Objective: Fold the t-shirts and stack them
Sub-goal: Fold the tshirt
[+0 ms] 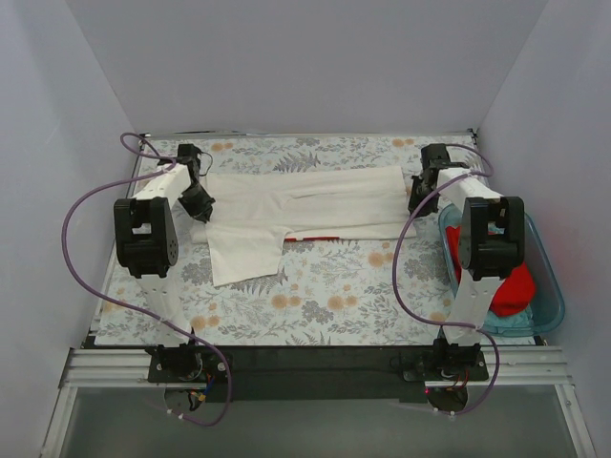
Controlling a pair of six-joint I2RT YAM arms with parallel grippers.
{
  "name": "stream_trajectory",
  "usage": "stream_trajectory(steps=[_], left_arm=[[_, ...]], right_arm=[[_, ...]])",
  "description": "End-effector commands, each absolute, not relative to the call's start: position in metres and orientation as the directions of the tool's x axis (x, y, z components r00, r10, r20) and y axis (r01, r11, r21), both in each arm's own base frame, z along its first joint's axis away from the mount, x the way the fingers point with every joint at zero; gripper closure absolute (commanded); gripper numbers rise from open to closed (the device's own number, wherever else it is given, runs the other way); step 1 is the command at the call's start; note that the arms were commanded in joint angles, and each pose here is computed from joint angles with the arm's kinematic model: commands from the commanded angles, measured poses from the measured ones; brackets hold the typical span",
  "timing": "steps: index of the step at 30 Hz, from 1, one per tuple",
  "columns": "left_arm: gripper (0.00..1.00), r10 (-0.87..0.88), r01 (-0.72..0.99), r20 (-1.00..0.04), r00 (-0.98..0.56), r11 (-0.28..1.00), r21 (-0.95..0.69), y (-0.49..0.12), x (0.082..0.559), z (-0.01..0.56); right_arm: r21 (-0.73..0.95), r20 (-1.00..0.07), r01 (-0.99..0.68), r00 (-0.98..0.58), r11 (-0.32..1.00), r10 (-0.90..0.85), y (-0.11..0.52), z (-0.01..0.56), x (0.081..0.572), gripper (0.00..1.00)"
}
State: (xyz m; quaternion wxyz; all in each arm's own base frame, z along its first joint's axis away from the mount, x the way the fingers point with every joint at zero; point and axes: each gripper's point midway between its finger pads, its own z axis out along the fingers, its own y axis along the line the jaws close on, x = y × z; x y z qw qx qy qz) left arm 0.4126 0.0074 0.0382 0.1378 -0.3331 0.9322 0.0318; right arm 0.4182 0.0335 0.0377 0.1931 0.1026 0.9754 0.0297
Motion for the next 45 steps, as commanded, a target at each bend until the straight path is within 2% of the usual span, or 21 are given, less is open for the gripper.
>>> stream_trajectory(steps=[1,4,5,6,9,11,12,14,18,22,25,32,38,42,45], left_arm=[[0.94,-0.618,-0.64,-0.337,-0.71,0.767,-0.057,0.016,0.423,0.046],[0.83,-0.61,-0.629,-0.355,-0.709,0.774,-0.074,0.016,0.425,0.056],[0.74,-0.609,-0.627,-0.359,-0.708,0.775,-0.078,0.015,0.424,0.059],[0.7,-0.604,-0.62,-0.377,-0.702,0.779,-0.093,0.015,0.424,0.07],[0.5,-0.597,-0.611,-0.395,-0.698,0.785,-0.107,0.012,0.415,0.085],[0.4,-0.586,-0.602,-0.435,-0.683,0.79,-0.118,0.012,0.403,0.107],[0.35,-0.562,-0.579,-0.423,-0.711,0.809,-0.103,0.0,0.389,0.102],[0.34,-0.54,-0.551,-0.458,-0.706,0.825,-0.124,-0.008,0.373,0.121],[0.34,-0.444,-0.453,-0.433,-0.784,0.887,-0.089,-0.049,0.32,0.112],[0.34,-0.395,-0.394,-0.378,-0.837,0.915,-0.084,-0.08,0.275,0.089],[0.39,-0.368,-0.372,-0.333,-0.868,0.927,-0.053,-0.09,0.249,0.064],[0.46,-0.32,-0.337,-0.371,-0.872,0.941,-0.022,-0.098,0.263,0.045],[0.48,-0.299,-0.335,-0.335,-0.893,0.941,0.054,-0.095,0.256,0.022],[0.59,-0.3,-0.343,-0.313,-0.901,0.934,0.094,-0.089,0.246,0.009],[0.86,-0.282,-0.333,-0.318,-0.905,0.936,0.116,-0.086,0.247,0.005]], right_arm=[[0.091,-0.427,0.197,-0.878,0.976,0.217,0.029,0.046,0.436,0.87],[0.109,-0.442,0.175,-0.873,0.978,0.206,0.034,0.053,0.439,0.68],[0.111,-0.458,0.163,-0.867,0.98,0.196,0.035,0.061,0.44,0.63],[0.114,-0.466,0.153,-0.864,0.982,0.189,0.037,0.066,0.44,0.52],[0.126,-0.495,0.132,-0.851,0.983,0.177,0.041,0.084,0.433,0.38],[0.143,-0.528,0.112,-0.832,0.983,0.171,0.046,0.105,0.427,0.33],[0.146,-0.534,0.101,-0.829,0.984,0.164,0.047,0.109,0.422,0.29],[0.15,-0.546,0.071,-0.825,0.986,0.142,0.056,0.117,0.405,0.26],[0.174,-0.543,0.029,-0.831,0.984,0.12,0.069,0.12,0.371,0.2],[0.172,-0.545,-0.016,-0.834,0.985,0.082,0.08,0.119,0.339,0.18],[0.18,-0.563,-0.052,-0.824,0.982,0.06,0.088,0.124,0.322,0.18],[0.227,-0.54,-0.106,-0.841,0.968,0.034,0.104,0.112,0.29,0.17],[0.247,-0.524,-0.106,-0.851,0.963,0.041,0.106,0.104,0.276,0.17],[0.263,-0.519,-0.114,-0.854,0.958,0.041,0.109,0.101,0.275,0.17],[0.277,-0.516,-0.12,-0.856,0.953,0.042,0.112,0.101,0.276,0.17]])
